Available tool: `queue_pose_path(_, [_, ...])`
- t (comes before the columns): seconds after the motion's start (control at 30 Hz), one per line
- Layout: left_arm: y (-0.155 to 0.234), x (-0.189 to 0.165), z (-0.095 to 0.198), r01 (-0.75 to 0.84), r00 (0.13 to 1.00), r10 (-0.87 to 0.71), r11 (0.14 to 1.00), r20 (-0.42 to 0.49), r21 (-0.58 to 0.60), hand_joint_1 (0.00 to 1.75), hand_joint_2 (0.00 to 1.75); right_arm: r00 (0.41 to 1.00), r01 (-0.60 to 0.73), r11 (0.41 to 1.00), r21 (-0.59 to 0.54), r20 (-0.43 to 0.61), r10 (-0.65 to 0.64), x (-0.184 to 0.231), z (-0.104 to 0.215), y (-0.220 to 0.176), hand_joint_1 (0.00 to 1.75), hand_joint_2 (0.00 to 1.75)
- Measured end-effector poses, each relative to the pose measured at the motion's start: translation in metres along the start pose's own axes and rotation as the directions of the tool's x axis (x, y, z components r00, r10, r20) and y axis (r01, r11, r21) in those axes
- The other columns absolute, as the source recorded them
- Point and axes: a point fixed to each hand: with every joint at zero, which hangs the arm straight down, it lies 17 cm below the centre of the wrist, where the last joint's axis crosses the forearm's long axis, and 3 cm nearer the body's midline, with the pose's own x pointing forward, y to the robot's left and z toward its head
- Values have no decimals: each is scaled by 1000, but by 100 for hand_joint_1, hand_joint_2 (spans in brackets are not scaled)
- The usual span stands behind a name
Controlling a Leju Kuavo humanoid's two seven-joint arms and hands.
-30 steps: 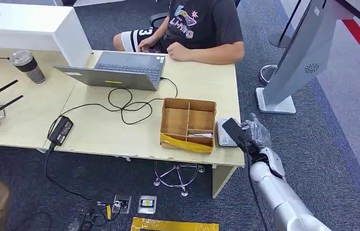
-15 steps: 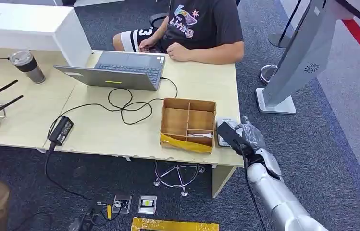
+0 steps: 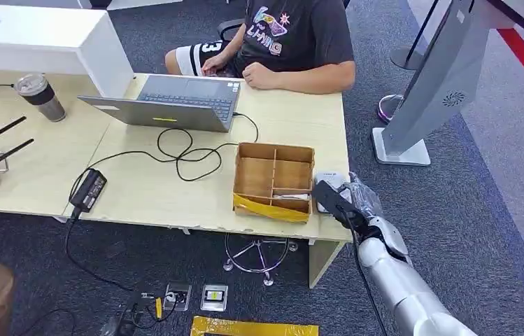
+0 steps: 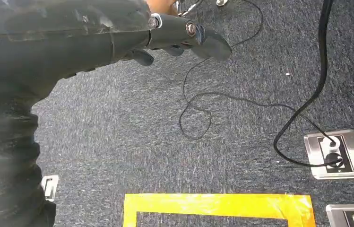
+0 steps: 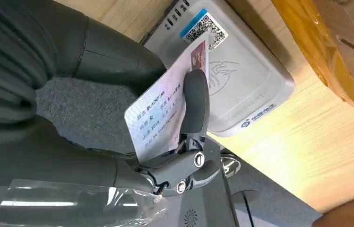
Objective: Pass the card to the sensor for recognition and then transmit it.
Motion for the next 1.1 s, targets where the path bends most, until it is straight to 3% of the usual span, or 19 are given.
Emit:
queue_pose_path(0.77, [0, 0, 0, 0, 1000, 0, 1000, 0, 0, 0, 175, 998, -54, 998, 45, -15, 54, -3, 2, 11, 175, 175])
queue_pose_path(1.1, [1, -1, 0, -1, 1000, 1, 1000, -2, 4, 0, 175, 999, -26, 1000, 6, -28, 26, -7, 0, -1, 175, 175])
